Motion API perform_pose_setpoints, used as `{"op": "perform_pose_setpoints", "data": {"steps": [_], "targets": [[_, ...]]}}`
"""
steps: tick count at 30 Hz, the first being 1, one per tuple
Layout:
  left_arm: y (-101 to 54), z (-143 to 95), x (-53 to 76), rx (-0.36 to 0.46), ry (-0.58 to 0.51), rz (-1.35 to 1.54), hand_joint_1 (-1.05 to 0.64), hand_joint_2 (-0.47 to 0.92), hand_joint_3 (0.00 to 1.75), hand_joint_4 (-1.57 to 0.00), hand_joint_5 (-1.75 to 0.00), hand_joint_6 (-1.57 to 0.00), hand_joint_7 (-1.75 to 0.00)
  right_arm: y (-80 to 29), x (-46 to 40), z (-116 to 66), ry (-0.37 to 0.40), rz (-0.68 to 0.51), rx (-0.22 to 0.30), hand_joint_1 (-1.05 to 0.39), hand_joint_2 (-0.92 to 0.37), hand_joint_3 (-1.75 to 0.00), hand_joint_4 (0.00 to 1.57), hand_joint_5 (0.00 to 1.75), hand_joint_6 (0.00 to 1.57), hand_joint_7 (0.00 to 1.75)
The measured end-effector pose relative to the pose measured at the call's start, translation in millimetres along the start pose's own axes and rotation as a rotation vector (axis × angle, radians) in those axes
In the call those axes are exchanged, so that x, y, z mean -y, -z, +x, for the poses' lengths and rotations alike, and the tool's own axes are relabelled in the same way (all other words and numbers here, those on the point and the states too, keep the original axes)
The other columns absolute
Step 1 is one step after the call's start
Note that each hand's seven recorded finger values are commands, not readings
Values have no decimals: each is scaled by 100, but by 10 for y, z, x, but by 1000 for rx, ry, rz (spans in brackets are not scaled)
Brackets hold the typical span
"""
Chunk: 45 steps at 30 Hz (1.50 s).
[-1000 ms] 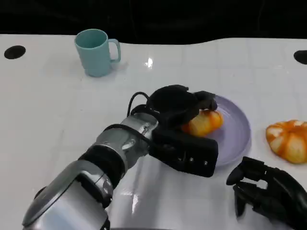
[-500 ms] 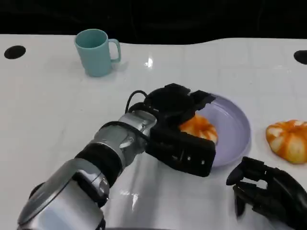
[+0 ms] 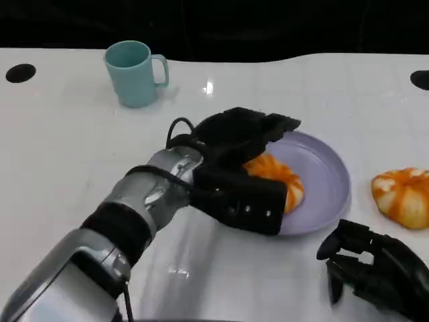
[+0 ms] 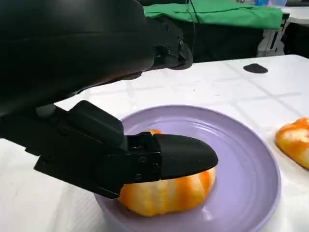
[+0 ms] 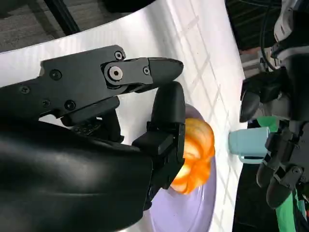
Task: Grasp the bread from the table and place it into the plate.
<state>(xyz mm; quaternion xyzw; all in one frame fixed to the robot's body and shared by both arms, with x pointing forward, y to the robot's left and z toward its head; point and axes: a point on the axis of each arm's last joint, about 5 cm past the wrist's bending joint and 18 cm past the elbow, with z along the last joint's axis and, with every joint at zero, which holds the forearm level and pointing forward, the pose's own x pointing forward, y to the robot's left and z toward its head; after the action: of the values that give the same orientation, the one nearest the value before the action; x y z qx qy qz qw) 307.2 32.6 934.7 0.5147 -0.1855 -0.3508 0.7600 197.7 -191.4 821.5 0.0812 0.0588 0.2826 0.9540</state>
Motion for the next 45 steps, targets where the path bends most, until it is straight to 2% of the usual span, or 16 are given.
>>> {"op": "perform_pose_setpoints", "data": {"steps": [7,11,13,17,22,24,25,26,28,30,35,39,41,45], "targets": [[69,-137,9,48,-70,-83,-82,92,55,-25,-38,-25,-19,1,9,-4,-1,14,0,-50,-92,-24,68,175,70,136],[103,-216,67,85,-123,-161,-79,92,52,-35,-44,-36,-20,2,10,-5,-2,14,0,-49,-92,-24,67,175,70,137],[127,-259,90,93,-149,-210,-77,92,51,-42,-53,-43,-19,1,10,-4,-2,14,1,-49,-92,-24,67,175,70,137],[168,-358,106,117,-213,-337,-72,92,46,-49,-87,-60,-18,3,11,-5,-1,18,0,-49,-92,-24,67,175,70,136],[221,-517,166,151,-245,-526,-60,92,36,-54,-114,-77,-28,3,13,-5,-3,22,1,-49,-92,-24,68,175,71,137],[234,-582,180,169,-264,-597,-58,92,36,-58,-119,-82,-33,5,12,-6,-2,23,1,-49,-92,-24,68,175,71,137],[238,-613,193,173,-274,-621,-58,92,36,-59,-125,-80,-44,4,12,-5,-2,22,1,-49,-92,-24,68,175,71,137],[240,-644,209,178,-290,-646,-59,92,38,-59,-135,-72,-72,5,12,-6,-2,23,1,-49,-92,-24,68,175,70,138],[232,-696,242,184,-317,-678,-59,92,38,-59,-148,-62,-105,5,13,-6,-2,23,1,-50,-92,-24,68,175,70,138],[219,-740,273,192,-348,-711,-60,92,39,-60,-155,-58,-121,7,13,-7,-3,25,1,-49,-92,-24,68,175,70,138],[193,-858,382,210,-385,-802,-63,92,43,-62,-173,-54,-140,11,15,-10,-6,33,2,-49,-92,-24,68,175,69,139],[174,-974,473,217,-418,-859,-64,92,45,-66,-175,-50,-152,13,16,-11,-8,34,0,-50,-92,-24,68,175,69,138],[171,-1019,507,212,-420,-877,-63,92,42,-69,-175,-48,-165,12,18,-11,-8,33,-1,-50,-92,-24,68,175,69,137],[129,-1122,565,201,-442,-945,-61,92,45,-66,-175,-44,-173,11,22,-14,-9,31,-6,-51,-92,-24,67,175,70,136]]}}
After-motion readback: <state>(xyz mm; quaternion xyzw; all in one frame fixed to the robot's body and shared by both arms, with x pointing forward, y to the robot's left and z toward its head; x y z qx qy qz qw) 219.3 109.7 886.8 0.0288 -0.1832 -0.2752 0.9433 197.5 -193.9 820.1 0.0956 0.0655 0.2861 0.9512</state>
